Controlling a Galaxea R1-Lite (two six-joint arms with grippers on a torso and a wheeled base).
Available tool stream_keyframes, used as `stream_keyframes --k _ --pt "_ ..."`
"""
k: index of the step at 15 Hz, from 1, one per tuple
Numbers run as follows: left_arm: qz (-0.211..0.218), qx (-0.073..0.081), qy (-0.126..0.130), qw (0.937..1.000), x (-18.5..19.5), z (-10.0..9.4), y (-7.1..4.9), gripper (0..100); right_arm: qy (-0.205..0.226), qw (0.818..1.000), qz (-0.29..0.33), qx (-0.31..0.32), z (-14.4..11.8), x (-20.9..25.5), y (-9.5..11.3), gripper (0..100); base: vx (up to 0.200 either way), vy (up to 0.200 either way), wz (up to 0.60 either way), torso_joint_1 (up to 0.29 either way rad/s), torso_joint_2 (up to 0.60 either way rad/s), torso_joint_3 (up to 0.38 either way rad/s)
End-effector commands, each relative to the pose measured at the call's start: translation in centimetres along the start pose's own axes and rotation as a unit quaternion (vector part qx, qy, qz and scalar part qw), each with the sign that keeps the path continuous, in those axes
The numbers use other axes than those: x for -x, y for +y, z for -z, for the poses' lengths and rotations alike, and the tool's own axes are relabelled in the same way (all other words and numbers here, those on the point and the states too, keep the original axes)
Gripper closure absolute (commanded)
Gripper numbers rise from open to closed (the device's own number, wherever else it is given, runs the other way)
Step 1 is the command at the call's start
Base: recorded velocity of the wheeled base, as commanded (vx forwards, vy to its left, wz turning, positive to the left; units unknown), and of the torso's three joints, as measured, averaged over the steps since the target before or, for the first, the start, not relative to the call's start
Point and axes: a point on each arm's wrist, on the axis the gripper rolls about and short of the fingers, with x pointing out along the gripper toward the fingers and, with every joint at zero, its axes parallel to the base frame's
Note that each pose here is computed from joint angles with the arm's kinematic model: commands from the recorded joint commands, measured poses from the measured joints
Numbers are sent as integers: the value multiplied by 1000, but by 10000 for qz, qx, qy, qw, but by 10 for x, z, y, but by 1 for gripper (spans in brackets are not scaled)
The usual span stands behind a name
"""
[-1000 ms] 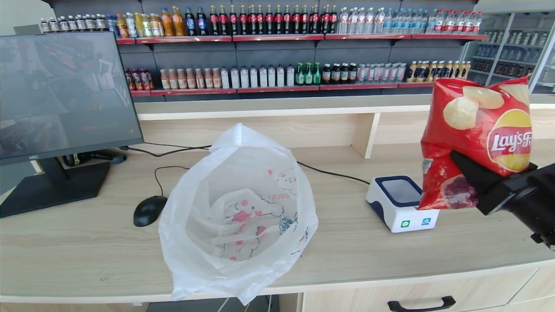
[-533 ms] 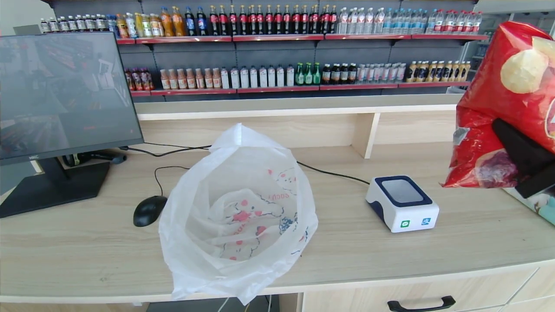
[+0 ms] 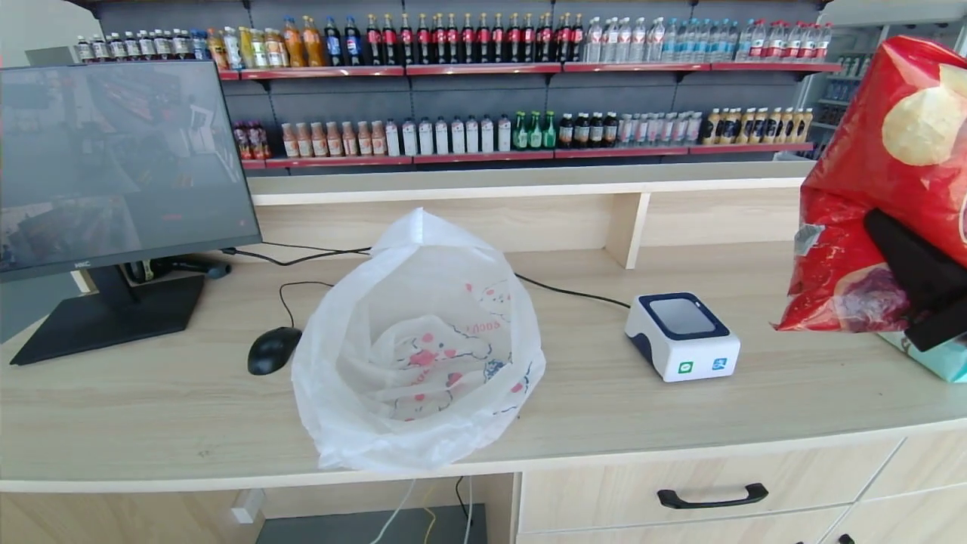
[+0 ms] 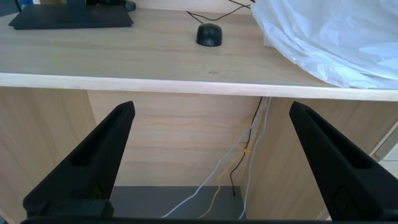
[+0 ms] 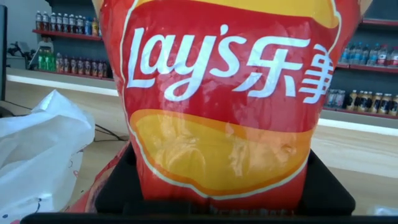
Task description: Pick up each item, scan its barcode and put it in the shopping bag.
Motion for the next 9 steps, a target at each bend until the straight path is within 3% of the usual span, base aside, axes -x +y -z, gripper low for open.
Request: stream_keyframes --k 1,9 --pt "-8 6 0 10000 0 0 0 0 85 10000 -37 -15 4 1 1 100 0 0 0 0 0 0" --pt "-8 13 0 10000 0 0 0 0 54 9999 -96 -119 3 0 3 100 0 200 0 5 2 2"
